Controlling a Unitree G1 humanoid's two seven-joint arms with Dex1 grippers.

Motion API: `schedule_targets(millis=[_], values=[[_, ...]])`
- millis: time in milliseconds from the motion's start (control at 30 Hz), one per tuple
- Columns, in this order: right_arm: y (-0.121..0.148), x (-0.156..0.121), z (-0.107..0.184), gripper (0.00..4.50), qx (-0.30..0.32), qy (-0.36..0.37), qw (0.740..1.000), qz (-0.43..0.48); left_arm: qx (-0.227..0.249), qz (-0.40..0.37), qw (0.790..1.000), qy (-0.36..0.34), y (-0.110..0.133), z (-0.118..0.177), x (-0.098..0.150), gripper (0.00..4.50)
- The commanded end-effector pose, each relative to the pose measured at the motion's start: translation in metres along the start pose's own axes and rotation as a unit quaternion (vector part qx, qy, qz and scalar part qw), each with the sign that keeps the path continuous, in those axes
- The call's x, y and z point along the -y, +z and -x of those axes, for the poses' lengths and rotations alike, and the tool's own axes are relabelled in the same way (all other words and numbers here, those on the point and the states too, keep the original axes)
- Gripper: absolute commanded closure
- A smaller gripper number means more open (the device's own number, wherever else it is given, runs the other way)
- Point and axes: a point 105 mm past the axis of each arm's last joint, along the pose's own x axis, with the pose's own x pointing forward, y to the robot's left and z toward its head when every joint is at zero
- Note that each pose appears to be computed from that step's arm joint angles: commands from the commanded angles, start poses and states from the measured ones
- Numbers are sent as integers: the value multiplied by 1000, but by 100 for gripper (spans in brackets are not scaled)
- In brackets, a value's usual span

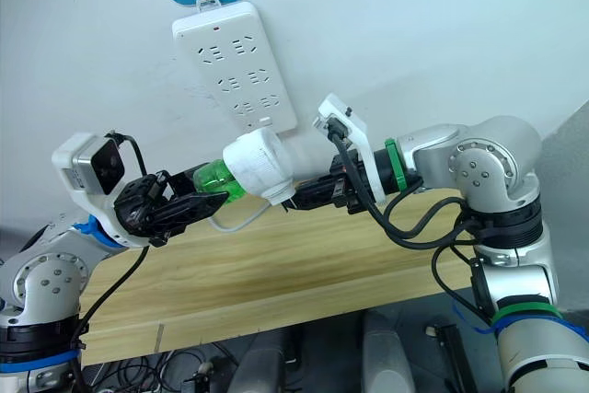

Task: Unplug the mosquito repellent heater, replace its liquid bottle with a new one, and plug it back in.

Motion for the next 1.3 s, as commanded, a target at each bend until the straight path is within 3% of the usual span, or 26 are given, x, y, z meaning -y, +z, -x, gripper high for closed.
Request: schedule_targets(millis=[33, 667, 1300], values=[[15, -18, 5, 449, 10, 17, 999, 46, -12, -9, 1000, -22, -3, -4, 6, 219], [26, -38, 11, 449, -7, 43, 996, 78, -23, -16, 999, -26, -8, -5, 0, 219], [49, -48, 19, 449, 14, 71, 992, 106, -19, -17, 999, -29, -11, -8, -3, 219]])
